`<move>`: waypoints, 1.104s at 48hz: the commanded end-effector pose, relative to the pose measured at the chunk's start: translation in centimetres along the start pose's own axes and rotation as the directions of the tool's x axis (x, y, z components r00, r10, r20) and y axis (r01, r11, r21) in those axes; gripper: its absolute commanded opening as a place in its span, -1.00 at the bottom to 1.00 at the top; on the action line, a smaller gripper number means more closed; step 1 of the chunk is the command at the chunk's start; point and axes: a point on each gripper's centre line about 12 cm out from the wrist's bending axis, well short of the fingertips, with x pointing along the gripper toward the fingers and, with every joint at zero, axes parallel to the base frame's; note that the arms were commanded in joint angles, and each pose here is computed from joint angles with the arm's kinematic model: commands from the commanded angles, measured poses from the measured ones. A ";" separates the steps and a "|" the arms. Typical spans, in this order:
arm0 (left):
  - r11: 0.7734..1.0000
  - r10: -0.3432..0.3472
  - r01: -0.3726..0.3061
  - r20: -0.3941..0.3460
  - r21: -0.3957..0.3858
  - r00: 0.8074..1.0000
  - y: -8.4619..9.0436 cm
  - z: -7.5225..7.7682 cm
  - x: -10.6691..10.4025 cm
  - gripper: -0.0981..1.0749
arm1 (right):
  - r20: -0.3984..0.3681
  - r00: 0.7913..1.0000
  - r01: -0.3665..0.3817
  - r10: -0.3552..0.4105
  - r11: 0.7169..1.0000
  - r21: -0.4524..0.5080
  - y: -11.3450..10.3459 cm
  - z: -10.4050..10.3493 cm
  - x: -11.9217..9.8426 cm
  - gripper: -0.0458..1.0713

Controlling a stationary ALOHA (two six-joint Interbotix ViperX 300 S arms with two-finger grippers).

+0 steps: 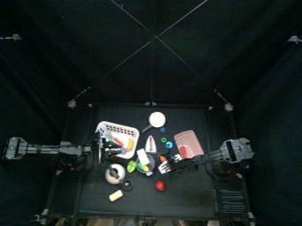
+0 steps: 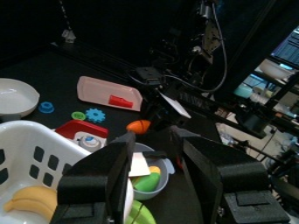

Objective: Place carrot on plate

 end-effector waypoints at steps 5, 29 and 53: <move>1.000 -0.008 0.008 0.015 0.002 1.000 -0.2 0.5 0.2 0.51 | 0.035 0.998 -0.045 0.045 0.999 0.026 0.3 1.1 -2.0 0.27; 1.000 -0.002 0.002 0.014 0.002 1.000 -0.1 0.4 0.1 0.51 | 0.111 0.992 0.025 -0.063 0.947 0.321 -9.5 1.3 -3.8 0.27; 1.000 0.016 -0.016 0.014 0.003 1.000 0.3 0.3 0.1 0.51 | 0.074 0.989 0.082 -0.130 0.883 0.461 -16.5 -0.7 -3.7 0.31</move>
